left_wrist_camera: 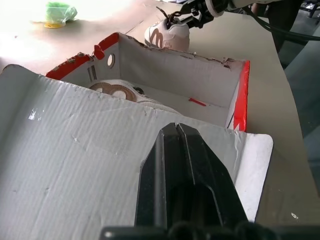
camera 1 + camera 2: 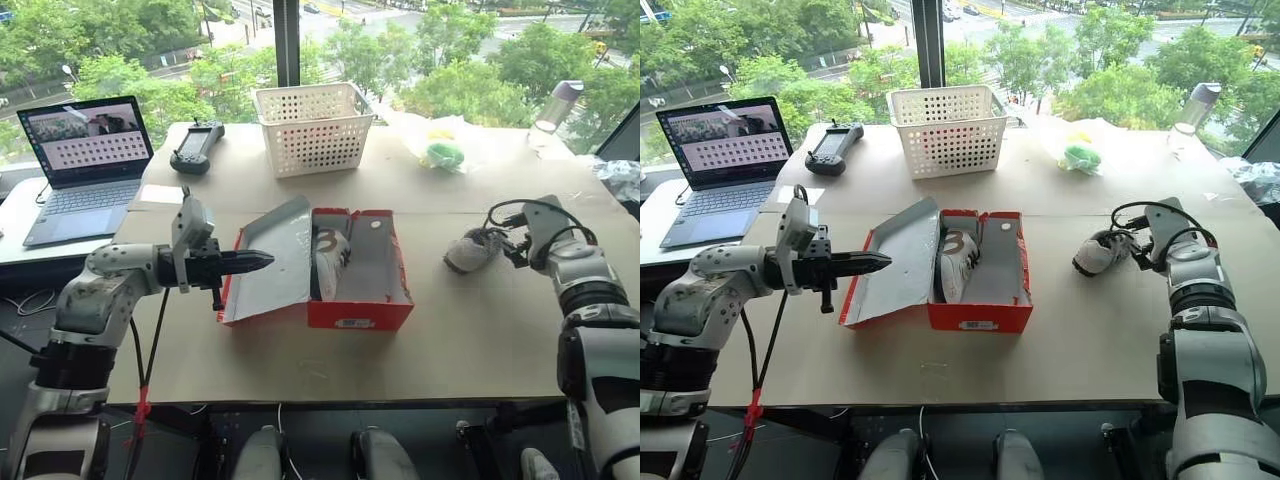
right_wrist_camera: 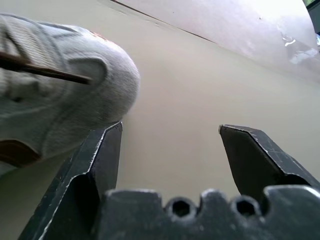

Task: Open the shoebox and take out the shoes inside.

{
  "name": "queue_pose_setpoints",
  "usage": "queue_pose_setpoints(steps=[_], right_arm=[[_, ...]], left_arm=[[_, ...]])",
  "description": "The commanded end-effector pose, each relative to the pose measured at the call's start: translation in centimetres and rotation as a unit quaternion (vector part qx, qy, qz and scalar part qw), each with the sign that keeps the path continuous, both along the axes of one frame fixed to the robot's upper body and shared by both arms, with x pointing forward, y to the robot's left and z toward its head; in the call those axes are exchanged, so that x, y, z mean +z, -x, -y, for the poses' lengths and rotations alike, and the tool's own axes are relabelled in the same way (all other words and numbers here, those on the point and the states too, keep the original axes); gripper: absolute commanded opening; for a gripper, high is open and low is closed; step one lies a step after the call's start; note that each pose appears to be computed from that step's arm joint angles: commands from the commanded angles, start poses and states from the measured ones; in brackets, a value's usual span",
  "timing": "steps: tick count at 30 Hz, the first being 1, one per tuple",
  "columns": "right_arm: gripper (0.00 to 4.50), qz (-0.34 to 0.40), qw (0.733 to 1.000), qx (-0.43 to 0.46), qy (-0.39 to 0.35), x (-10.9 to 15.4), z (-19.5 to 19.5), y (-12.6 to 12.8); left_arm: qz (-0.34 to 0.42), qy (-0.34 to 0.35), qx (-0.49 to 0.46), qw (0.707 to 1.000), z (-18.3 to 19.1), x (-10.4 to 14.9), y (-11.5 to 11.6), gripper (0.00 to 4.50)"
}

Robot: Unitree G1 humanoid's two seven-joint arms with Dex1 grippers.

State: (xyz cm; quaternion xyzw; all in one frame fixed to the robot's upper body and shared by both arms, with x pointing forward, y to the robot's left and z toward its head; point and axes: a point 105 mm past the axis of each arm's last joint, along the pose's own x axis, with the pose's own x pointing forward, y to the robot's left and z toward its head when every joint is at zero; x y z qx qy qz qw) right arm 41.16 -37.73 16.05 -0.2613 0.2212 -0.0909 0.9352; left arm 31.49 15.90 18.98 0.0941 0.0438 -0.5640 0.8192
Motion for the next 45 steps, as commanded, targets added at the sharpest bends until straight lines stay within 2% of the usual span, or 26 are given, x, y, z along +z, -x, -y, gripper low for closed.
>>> queue_pose_setpoints(steps=[1,2,4,6,8,10,12,14,17,21,26,34,39,45], right_arm=[[3.72,0.074,0.995,0.07,0.014,8.5,-1.8,-0.1],[3.72,0.083,0.993,0.081,0.004,9.5,-2.4,0.2],[3.72,0.121,0.977,0.157,-0.084,12.0,-6.4,0.6],[3.72,0.143,0.927,0.286,-0.194,14.7,-12.6,2.0],[3.72,0.142,0.885,0.371,-0.243,16.2,-16.5,3.9],[3.72,0.116,0.851,0.434,-0.273,16.5,-19.4,5.8],[3.72,0.065,0.816,0.49,-0.299,15.6,-23.2,7.4],[3.72,0.015,0.818,0.488,-0.305,13.2,-25.5,7.4],[3.72,-0.053,0.839,0.454,-0.293,8.8,-27.2,6.5],[3.72,-0.084,0.846,0.448,-0.278,6.5,-28.5,6.3],[3.72,-0.105,0.841,0.448,-0.284,5.2,-29.7,6.0],[3.72,-0.119,0.83,0.452,-0.304,4.9,-31.5,5.7],[3.72,-0.144,0.82,0.438,-0.34,3.8,-32.6,4.7],[3.72,-0.191,0.796,0.411,-0.401,2.9,-33.3,4.7]], left_arm=[[0.028,0.001,0.0,1.0,-0.1,1.4,0.3,0.0],[0.027,0.001,0.001,1.0,-0.1,1.4,0.4,0.0],[0.026,0.001,0.001,1.0,-0.1,1.4,0.5,0.0],[0.025,0.001,0.002,1.0,-0.1,1.3,0.5,0.0],[0.025,0.001,0.002,1.0,-0.1,1.3,0.5,0.0],[0.024,0.001,0.002,1.0,0.0,1.3,0.5,0.0],[0.024,0.002,0.001,1.0,0.1,1.3,0.5,0.0],[0.024,0.002,0.001,1.0,0.1,1.2,0.5,0.0],[0.023,0.004,-0.001,1.0,0.3,1.1,0.4,0.0],[0.023,0.005,-0.001,1.0,0.4,1.0,0.4,0.0],[0.022,0.007,-0.001,1.0,0.5,1.0,0.5,0.0],[0.022,0.006,0.002,1.0,0.4,0.8,0.6,0.0],[0.022,0.006,0.003,1.0,0.4,0.8,0.7,0.0],[0.023,0.004,0.004,1.0,0.4,0.9,0.7,0.0]])
